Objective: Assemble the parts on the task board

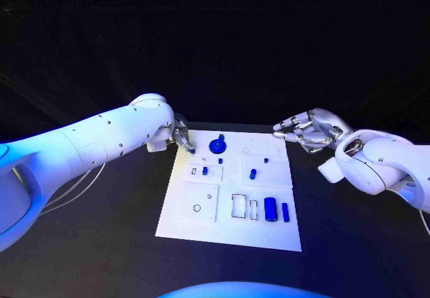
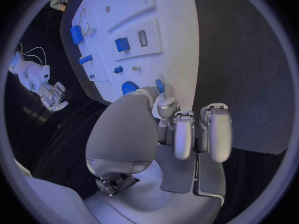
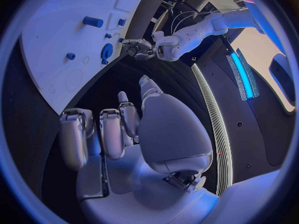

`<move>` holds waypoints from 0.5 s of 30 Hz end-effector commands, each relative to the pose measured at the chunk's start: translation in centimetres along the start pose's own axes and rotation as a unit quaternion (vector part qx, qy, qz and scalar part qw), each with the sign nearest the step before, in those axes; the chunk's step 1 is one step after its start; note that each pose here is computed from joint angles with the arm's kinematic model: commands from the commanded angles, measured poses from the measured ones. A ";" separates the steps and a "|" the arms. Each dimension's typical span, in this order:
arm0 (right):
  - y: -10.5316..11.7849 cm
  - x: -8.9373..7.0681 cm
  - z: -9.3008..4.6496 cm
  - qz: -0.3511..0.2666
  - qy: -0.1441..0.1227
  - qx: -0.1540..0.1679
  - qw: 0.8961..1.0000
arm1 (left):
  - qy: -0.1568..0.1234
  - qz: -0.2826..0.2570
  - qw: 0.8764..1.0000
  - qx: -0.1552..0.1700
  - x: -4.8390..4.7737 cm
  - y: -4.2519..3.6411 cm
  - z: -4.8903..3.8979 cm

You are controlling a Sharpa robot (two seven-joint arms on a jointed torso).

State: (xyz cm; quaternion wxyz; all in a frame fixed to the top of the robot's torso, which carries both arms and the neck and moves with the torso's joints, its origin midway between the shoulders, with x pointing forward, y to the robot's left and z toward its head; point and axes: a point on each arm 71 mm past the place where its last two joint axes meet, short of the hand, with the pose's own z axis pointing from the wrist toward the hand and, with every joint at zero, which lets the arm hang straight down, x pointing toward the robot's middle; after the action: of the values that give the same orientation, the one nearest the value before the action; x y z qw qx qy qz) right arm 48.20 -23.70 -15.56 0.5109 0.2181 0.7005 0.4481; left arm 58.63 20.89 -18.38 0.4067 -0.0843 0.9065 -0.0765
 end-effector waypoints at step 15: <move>-0.1 -0.1 -0.1 0.002 0.003 -0.002 1.000 | -0.007 -0.097 0.993 0.068 0.44 0.68 -2.05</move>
State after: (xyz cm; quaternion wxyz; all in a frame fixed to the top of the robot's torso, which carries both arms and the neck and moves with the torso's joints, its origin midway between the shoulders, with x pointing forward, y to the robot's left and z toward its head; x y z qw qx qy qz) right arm 48.18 -23.94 -15.57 0.5114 0.2201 0.7002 0.4470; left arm 56.86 22.15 -17.82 0.4032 -0.1191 0.8976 -0.1328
